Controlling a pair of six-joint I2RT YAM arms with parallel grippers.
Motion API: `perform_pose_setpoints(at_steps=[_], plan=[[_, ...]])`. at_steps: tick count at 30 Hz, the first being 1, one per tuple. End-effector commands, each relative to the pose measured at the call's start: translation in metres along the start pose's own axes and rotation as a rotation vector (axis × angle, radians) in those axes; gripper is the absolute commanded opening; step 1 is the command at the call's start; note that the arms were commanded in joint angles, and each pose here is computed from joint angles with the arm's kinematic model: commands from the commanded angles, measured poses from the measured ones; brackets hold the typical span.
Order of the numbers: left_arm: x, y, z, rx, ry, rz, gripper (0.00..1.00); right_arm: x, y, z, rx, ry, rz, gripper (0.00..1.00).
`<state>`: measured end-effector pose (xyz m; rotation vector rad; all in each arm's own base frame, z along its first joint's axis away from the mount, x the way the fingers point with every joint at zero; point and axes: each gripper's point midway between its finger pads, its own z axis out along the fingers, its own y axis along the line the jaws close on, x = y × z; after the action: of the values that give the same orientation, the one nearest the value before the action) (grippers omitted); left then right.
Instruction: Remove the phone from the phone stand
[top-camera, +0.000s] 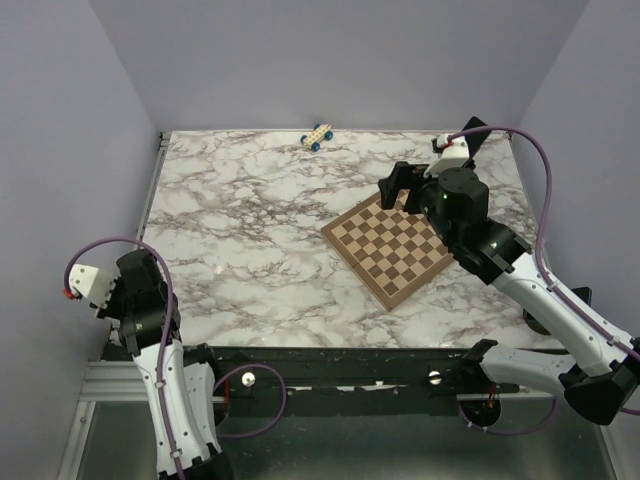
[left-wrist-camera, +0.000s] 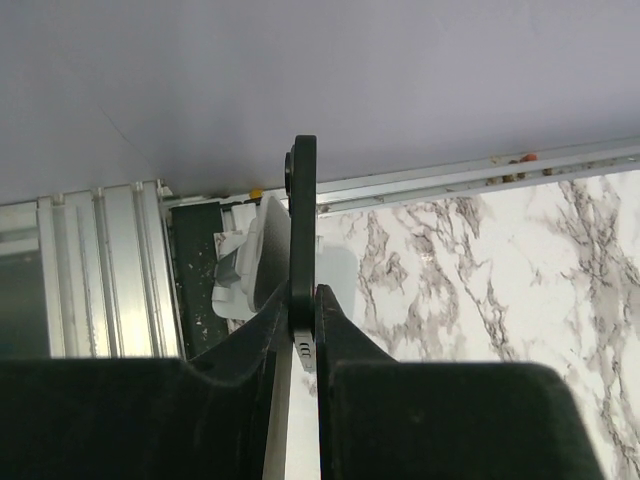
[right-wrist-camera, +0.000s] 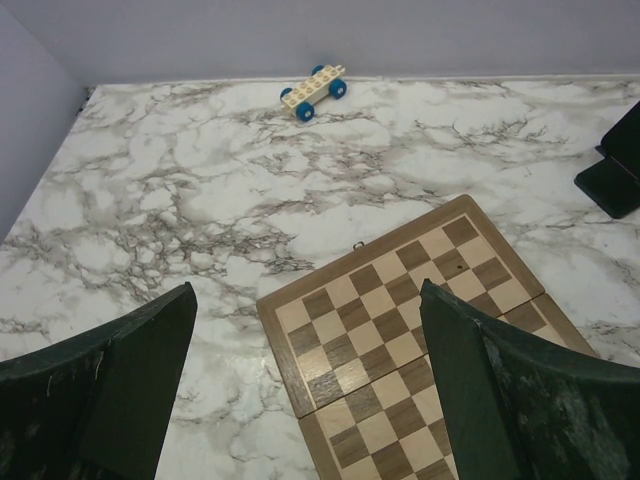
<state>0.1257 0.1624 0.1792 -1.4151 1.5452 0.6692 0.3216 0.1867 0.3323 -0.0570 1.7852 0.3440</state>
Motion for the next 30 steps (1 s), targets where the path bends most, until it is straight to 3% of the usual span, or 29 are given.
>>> perform_pose_setpoints(at_steps=[1,7,11,15,17,21,26,30], plan=[[-0.031,-0.011,-0.014,0.042,-0.084,-0.033,0.0,-0.001,0.006,0.002,-0.021,-0.002,-0.009,1.0],[-0.032,-0.05,-0.035,0.276,-0.04,-0.025,0.0,0.0,0.008,0.003,-0.031,0.006,-0.017,1.0],[-0.03,-0.106,-0.071,0.637,0.023,0.03,0.0,0.003,0.009,0.004,-0.04,0.014,-0.036,1.0],[-0.026,-0.159,-0.133,1.089,0.074,0.123,0.0,0.007,0.007,0.007,-0.028,0.032,-0.057,1.0],[-0.02,-0.176,-0.166,1.3,0.108,0.17,0.0,0.01,0.008,0.009,-0.024,0.049,-0.065,1.0],[-0.005,-0.186,-0.203,1.545,0.186,0.208,0.0,0.024,0.016,0.017,-0.053,0.107,-0.072,1.0],[0.02,-0.185,-0.241,1.828,0.317,0.257,0.0,0.066,0.052,0.026,-0.223,0.29,-0.064,1.0],[0.037,-0.181,-0.267,1.99,0.425,0.273,0.0,0.108,0.113,0.011,-0.576,0.512,-0.017,1.0]])
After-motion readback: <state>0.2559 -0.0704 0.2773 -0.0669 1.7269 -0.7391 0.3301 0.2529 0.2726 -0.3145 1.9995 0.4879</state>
